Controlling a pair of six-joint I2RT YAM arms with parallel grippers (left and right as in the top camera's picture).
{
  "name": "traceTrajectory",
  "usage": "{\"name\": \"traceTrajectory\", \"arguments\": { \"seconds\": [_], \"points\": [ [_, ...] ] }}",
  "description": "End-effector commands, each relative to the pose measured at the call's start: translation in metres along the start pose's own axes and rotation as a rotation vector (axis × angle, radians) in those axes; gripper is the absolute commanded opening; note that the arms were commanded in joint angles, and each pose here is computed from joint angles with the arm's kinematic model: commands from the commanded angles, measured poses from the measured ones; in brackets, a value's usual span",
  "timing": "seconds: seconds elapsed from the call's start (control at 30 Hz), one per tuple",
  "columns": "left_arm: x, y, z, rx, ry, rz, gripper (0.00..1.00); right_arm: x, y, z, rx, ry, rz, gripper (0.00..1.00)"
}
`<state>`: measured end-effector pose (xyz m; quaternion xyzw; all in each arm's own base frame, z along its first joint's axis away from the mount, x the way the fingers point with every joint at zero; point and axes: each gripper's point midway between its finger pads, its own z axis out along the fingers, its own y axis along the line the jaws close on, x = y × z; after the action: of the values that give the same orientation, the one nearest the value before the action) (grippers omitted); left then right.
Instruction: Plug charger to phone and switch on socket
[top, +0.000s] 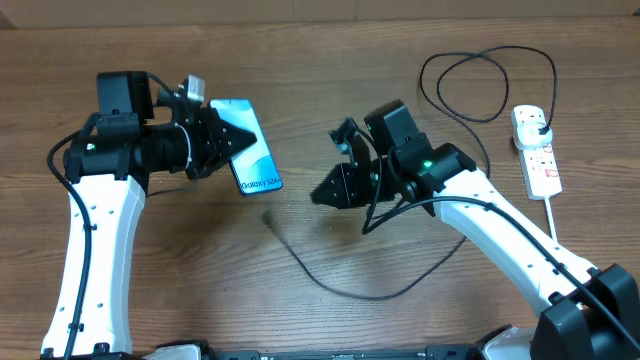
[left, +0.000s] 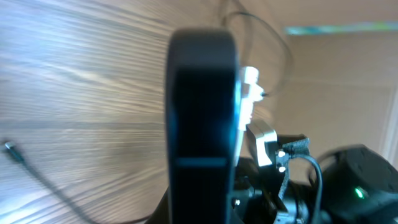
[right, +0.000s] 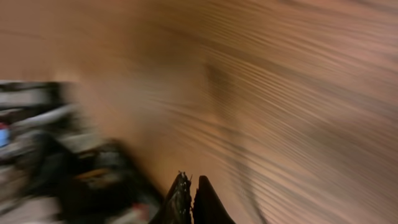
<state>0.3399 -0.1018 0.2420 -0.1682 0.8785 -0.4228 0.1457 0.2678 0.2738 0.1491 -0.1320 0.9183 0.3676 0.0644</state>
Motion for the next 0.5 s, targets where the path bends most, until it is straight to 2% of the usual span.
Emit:
{"name": "traceTrajectory", "arguments": {
  "seconds": [0.0,0.07,0.2,0.27,0.3,0.4,0.47],
  "points": [
    [-0.013,0.025,-0.009,-0.177,-0.103,0.013,0.04,-0.002,-0.08,-0.02,0.459,-0.052,-0.02,0.04],
    [-0.014,0.036,-0.012,-0.236,-0.119,0.013,0.05,0.007,-0.095,-0.027,0.545,-0.027,0.003,0.04],
    [-0.02,0.053,-0.018,-0.34,-0.16,0.021,0.04,0.012,-0.087,-0.02,0.48,-0.004,0.011,0.05],
    [-0.024,0.063,-0.023,-0.4,-0.188,0.019,0.04,0.012,-0.076,-0.014,0.421,0.003,0.0,0.17],
    [-0.026,0.067,-0.024,-0.422,-0.197,0.018,0.04,0.012,-0.072,-0.011,0.403,0.003,-0.008,0.29],
    [-0.029,0.078,-0.031,-0.496,-0.227,0.012,0.04,0.011,-0.06,0.0,0.374,0.003,-0.048,0.53],
    [-0.031,0.084,-0.035,-0.531,-0.241,0.008,0.04,0.011,-0.053,0.011,0.364,0.013,-0.078,0.55]
  ]
}}
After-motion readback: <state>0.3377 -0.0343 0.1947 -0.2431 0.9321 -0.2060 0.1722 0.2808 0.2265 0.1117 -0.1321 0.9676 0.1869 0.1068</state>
